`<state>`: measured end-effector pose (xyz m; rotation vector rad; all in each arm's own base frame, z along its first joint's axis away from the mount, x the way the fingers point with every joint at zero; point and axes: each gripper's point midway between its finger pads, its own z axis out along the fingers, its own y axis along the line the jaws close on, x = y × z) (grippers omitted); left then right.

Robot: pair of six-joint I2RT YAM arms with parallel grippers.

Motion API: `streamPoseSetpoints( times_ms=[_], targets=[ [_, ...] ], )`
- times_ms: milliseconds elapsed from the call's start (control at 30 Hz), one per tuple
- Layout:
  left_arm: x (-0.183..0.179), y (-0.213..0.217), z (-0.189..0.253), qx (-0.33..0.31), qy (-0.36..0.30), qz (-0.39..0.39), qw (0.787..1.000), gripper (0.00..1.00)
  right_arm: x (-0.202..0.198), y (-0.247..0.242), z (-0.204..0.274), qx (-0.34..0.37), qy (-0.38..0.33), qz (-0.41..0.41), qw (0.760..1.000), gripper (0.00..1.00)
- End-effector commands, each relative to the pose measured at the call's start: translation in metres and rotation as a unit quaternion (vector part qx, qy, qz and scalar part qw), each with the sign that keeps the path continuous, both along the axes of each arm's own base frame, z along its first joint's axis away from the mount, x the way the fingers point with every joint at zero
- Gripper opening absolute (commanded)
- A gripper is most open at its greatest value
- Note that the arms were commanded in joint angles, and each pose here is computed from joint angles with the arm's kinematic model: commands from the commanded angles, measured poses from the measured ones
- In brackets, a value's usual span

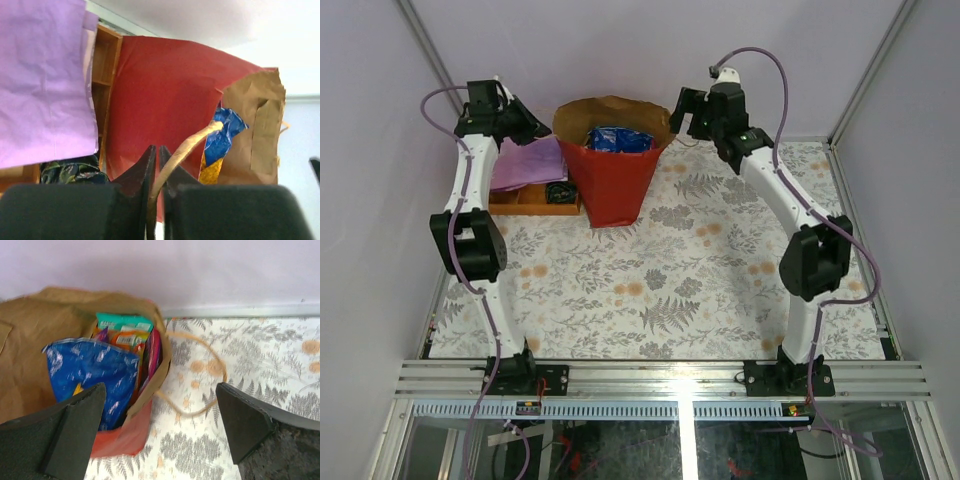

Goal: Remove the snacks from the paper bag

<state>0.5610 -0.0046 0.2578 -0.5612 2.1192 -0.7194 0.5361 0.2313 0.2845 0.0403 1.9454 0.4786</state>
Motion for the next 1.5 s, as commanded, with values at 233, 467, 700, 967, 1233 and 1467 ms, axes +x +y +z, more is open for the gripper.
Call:
streamPoseSetpoints(
  times_ms=[233, 467, 700, 967, 1233, 1467],
  targets=[
    [0.017, -0.049, 0.108, -0.056, -0.157, -0.089, 0.982, 0.00, 0.067, 0.013, -0.037, 0.011, 0.026, 0.027, 0.999, 0.86],
    [0.024, -0.086, 0.115, -0.029, -0.166, -0.101, 0.980, 0.00, 0.061, 0.007, -0.089, 0.033, 0.071, 0.030, 0.997, 0.57],
    [0.017, -0.094, 0.132, -0.010, -0.182, -0.085, 0.979, 0.00, 0.048, -0.012, -0.117, 0.062, 0.094, 0.013, 0.994, 0.19],
    [0.019, -0.165, 0.097, -0.010, -0.158, -0.150, 0.976, 0.00, 0.000, -0.003, -0.185, 0.193, 0.175, -0.010, 0.966, 0.20],
    [0.003, -0.263, 0.071, -0.036, -0.146, -0.251, 0.956, 0.00, -0.067, -0.033, -0.251, 0.297, 0.215, -0.127, 0.922, 0.20],
    [-0.033, -0.319, 0.050, -0.033, -0.131, -0.330, 0.934, 0.00, -0.102, -0.035, -0.256, 0.314, 0.196, -0.163, 0.914, 0.24]
  ],
)
